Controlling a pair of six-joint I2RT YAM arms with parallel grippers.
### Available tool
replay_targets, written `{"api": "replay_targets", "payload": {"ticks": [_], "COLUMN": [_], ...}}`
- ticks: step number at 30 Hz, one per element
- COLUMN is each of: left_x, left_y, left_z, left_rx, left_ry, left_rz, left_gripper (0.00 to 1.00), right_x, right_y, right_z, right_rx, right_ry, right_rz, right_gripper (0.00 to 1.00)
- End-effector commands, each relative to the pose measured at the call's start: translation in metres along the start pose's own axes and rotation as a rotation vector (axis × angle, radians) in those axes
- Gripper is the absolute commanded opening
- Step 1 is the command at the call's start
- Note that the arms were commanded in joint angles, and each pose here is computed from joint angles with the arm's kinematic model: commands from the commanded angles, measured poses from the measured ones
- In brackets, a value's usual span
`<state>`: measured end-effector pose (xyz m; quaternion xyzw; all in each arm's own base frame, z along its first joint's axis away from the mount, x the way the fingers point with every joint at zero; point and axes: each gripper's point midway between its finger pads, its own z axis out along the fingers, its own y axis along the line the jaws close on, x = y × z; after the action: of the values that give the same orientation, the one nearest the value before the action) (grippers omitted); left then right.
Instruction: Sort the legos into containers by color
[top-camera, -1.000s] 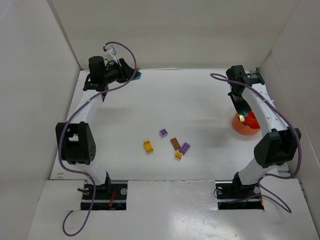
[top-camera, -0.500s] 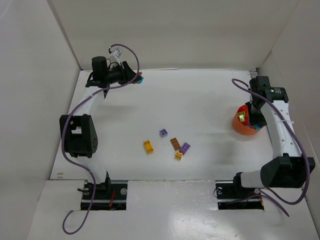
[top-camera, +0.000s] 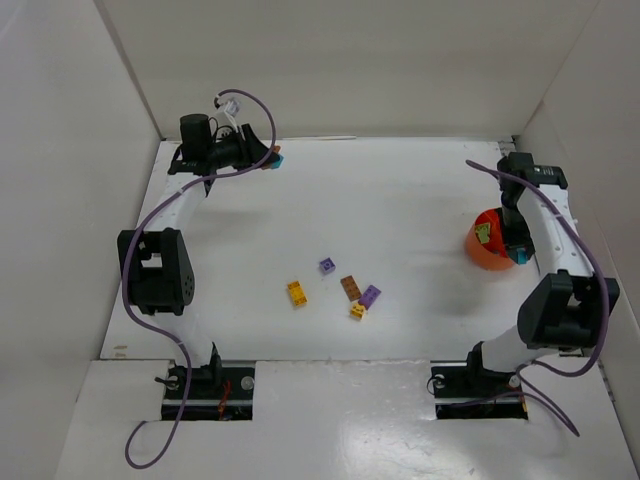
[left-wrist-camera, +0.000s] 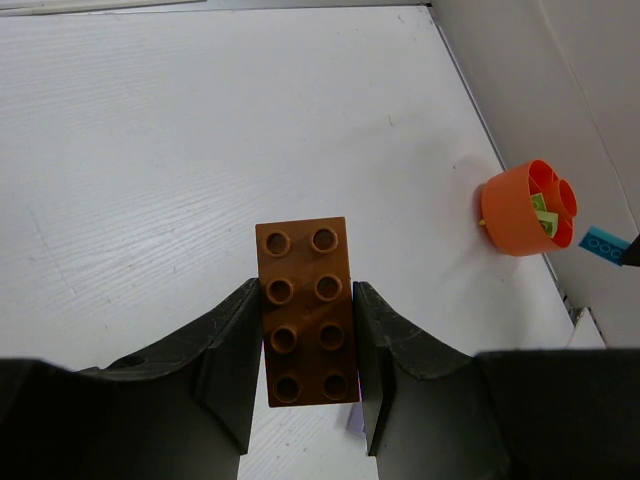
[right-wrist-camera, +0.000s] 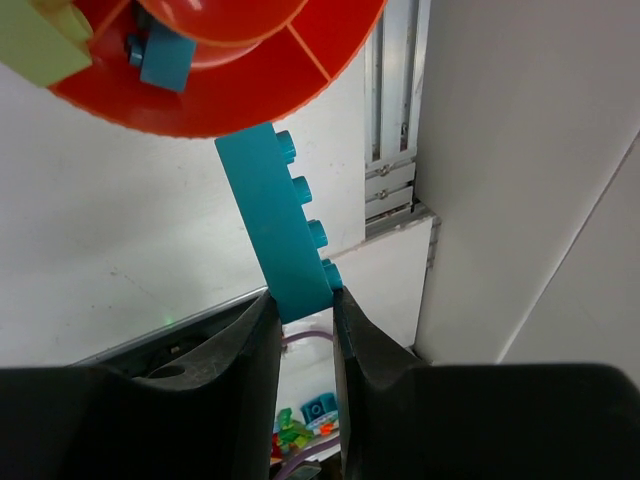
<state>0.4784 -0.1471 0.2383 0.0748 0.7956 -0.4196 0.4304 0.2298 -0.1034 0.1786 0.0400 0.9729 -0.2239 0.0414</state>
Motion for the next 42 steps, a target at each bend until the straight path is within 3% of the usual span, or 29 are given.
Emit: {"api": "replay_targets", "payload": {"ticks": [1, 22, 28, 32, 38, 40, 41, 42], "left_x": [-0.019, -0.013, -0.015, -0.015, -0.015, -0.015, -0.015, -0.012], "left_y": [-0.019, -0.011, -0.012, -0.012, -0.012, -0.012, -0.012, -0.01], "left_z": [-0.011, -0.007, -0.008, -0.008, -0.008, -0.008, -0.008, -0.008], "left_rx": [0.032, 0.014, 0.014, 0.014, 0.014, 0.014, 0.014, 0.012], "left_ry": [-0.044, -0.024, -0.024, -0.024, -0.024, -0.024, -0.024, -0.018], "left_rz": [0.077, 0.068, 0.068, 0.068, 0.077, 0.077, 0.077, 0.071], "left_gripper": [0.03, 0.03, 0.03, 0.03, 0.03, 0.03, 0.03, 0.03], "right_x": [-0.008, -0.031, -0.038, -0.045, -0.056, -0.059, -0.06, -0.06], "right_y": [-0.014, 0.01, 0.015, 0.016, 0.025, 0.026, 0.03, 0.031], "right_z": [-0.009, 0.015, 0.018, 0.015, 0.014, 0.011, 0.012, 0.012], "right_rx": [0.046, 0.05, 0.049, 0.049, 0.047, 0.047, 0.047, 0.047], "right_ry": [-0.008, 0.082, 0.089, 0.067, 0.057, 0.045, 0.048, 0.048], "right_rz": [0.018, -0.097, -0.113, -0.112, -0.159, -0.163, -0.177, -0.177], "right_gripper": [0.0, 0.0, 0.15, 0.17, 0.28, 0.27, 0.18, 0.15]}}
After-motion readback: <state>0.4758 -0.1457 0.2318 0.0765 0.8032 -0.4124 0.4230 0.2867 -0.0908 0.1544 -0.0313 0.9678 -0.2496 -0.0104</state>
